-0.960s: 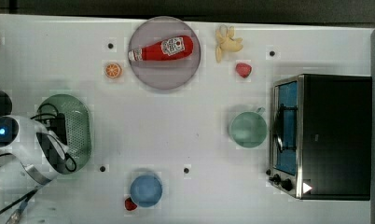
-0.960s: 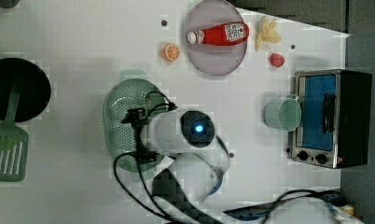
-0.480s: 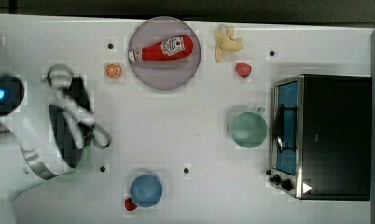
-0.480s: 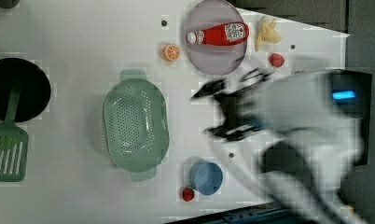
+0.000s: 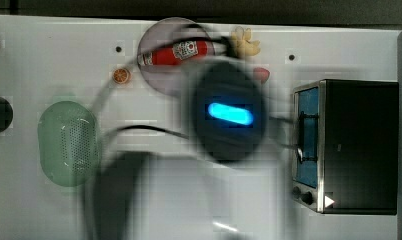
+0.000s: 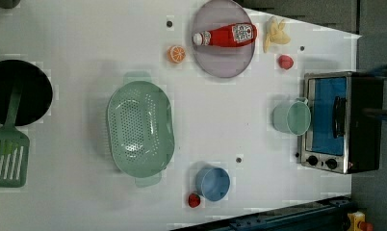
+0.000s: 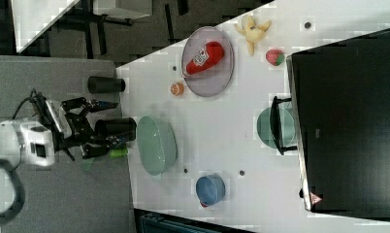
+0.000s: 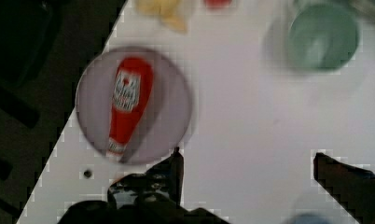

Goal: Drag strainer right to left.

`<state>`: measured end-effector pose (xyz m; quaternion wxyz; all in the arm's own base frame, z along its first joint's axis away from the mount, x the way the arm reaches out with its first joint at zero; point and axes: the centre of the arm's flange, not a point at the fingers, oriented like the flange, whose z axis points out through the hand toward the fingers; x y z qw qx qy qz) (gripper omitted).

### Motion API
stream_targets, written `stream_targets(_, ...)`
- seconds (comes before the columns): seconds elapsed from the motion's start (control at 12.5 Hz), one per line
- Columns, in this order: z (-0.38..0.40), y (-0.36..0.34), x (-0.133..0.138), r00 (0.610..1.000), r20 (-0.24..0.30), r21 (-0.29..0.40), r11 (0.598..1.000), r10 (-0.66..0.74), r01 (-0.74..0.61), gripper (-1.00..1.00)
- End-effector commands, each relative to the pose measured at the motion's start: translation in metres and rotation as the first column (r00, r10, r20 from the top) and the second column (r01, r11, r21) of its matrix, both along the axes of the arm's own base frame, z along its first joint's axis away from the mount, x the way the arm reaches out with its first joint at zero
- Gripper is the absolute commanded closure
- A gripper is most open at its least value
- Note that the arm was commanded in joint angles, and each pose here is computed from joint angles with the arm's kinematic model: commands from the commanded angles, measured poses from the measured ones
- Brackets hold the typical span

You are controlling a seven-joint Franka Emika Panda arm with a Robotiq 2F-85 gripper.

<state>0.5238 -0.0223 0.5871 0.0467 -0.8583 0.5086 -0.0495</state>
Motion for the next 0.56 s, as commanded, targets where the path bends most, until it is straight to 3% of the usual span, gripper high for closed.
stream_targets(0.08, -0.019, -0.036, -0.013, 0.945, -0.090, -0.065, 0.945, 0.315, -0.321, -1.00)
stream_targets(0.56, -0.021, -0.049, -0.013, 0.945, -0.095, -0.075, 0.944, 0.314, -0.321, -1.00)
